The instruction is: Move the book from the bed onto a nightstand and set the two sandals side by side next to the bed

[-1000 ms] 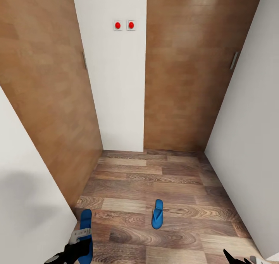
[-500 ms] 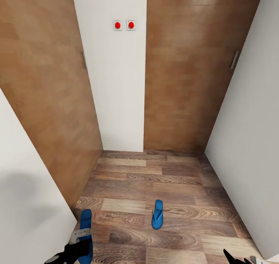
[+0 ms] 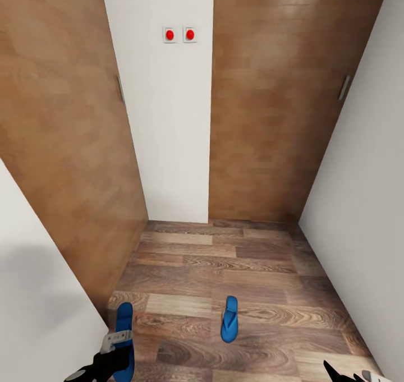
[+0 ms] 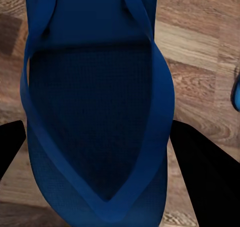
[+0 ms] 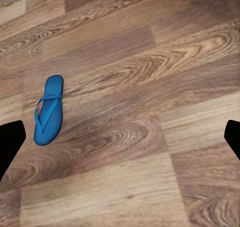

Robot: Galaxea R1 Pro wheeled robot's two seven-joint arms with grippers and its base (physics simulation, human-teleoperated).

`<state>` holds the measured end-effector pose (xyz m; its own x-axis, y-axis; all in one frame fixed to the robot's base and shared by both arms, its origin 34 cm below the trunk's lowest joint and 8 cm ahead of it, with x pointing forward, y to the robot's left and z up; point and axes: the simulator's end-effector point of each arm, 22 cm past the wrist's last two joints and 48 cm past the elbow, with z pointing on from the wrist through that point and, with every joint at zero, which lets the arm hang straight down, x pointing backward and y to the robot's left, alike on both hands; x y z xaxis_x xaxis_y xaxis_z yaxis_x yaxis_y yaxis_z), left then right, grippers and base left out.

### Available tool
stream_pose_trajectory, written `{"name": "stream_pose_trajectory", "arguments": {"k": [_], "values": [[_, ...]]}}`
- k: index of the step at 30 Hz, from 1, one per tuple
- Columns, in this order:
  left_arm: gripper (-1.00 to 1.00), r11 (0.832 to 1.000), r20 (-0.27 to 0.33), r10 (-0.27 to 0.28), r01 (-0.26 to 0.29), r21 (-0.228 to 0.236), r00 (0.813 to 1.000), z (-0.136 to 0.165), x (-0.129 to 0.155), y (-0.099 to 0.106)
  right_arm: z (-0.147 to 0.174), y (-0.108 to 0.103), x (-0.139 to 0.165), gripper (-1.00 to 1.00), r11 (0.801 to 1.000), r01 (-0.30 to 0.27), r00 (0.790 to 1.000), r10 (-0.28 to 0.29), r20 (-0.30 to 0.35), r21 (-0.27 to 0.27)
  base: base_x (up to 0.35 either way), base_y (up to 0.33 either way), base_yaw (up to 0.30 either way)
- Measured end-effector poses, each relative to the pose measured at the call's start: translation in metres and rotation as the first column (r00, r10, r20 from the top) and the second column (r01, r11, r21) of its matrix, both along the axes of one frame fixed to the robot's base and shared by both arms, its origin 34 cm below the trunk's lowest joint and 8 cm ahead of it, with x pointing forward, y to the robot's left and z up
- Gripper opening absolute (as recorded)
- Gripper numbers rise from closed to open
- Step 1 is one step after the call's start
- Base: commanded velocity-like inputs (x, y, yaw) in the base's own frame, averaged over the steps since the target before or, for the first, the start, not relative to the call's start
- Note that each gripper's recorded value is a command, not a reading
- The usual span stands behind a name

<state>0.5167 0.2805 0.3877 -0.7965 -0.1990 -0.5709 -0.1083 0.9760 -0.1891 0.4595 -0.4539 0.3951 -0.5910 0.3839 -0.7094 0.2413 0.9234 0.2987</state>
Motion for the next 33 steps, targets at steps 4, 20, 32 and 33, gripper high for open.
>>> {"name": "stream_pose_trajectory", "arguments": {"k": [4,20,32,33], "values": [[-1.00,1.000,0.000,0.000,0.000,0.000,1.000,0.0002,0.0000,0.0000,0.0001,0.0000,0.0000,1.00,1.000,0.000,1.000,0.000,0.000,0.000,0.213,0.113,0.000],[-1.00,1.000,0.000,0.000,0.000,0.000,1.000,-0.0001,0.0000,0.0000,0.0000,-0.0001,0.0002,1.00,1.000,0.000,1.000,0.000,0.000,0.000,0.024,0.010,0.000],[-1.00,1.000,0.000,0.000,0.000,0.000,1.000,-0.0001,0.0000,0.0000,0.0000,0.0000,0.0000,1.00,1.000,0.000,1.000,0.000,0.000,0.000,0.068,0.052,0.000],[-1.00,1.000,0.000,0.000,0.000,0.000,1.000,-0.0001,0.0000,0.0000,0.0000,0.0000,0.0000,1.00,1.000,0.000,1.000,0.000,0.000,0.000,0.011,0.008,0.000]]}}
